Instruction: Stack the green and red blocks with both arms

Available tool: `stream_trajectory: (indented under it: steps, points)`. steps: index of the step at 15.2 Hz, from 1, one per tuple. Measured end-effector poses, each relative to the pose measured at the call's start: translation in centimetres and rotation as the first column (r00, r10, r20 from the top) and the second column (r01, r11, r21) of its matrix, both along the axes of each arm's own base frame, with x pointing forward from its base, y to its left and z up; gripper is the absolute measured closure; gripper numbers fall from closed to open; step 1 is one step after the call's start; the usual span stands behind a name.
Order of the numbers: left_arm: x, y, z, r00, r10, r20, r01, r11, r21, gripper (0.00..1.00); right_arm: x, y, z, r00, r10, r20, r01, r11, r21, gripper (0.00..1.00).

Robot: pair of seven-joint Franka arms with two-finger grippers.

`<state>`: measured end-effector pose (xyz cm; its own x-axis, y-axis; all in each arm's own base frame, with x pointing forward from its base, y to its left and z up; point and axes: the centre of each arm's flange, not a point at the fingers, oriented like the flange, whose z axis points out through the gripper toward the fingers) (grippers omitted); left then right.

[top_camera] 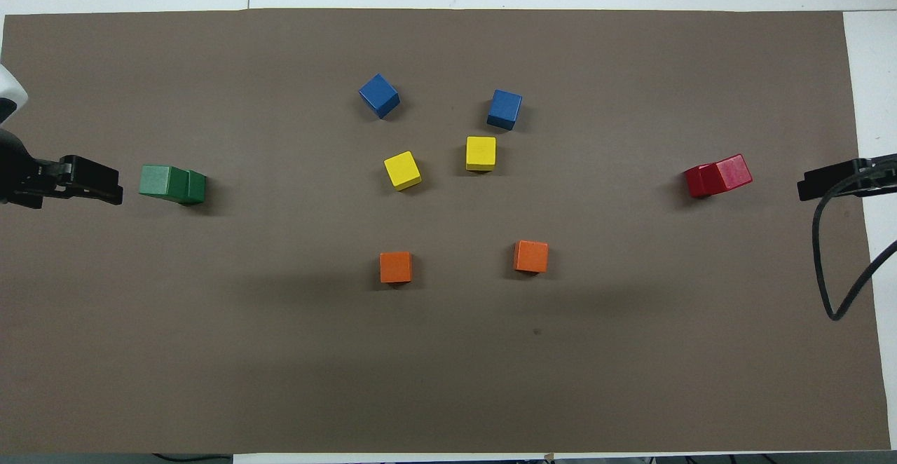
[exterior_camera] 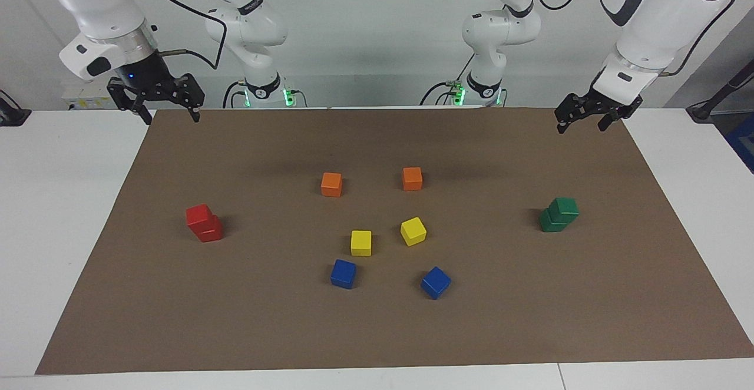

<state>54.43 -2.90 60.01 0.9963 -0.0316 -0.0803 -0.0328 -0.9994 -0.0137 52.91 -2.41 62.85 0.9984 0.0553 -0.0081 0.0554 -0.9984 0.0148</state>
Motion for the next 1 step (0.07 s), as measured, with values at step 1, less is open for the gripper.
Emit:
stream_trajectory:
  steps: [1]
  points:
    - [0.0,0.0,0.0,1.0,0.0,0.0,0.0,1.0,0.0,0.0,0.0,-0.01,0.0,1.0,0.0,0.0,0.0,1.0,0.0,0.0]
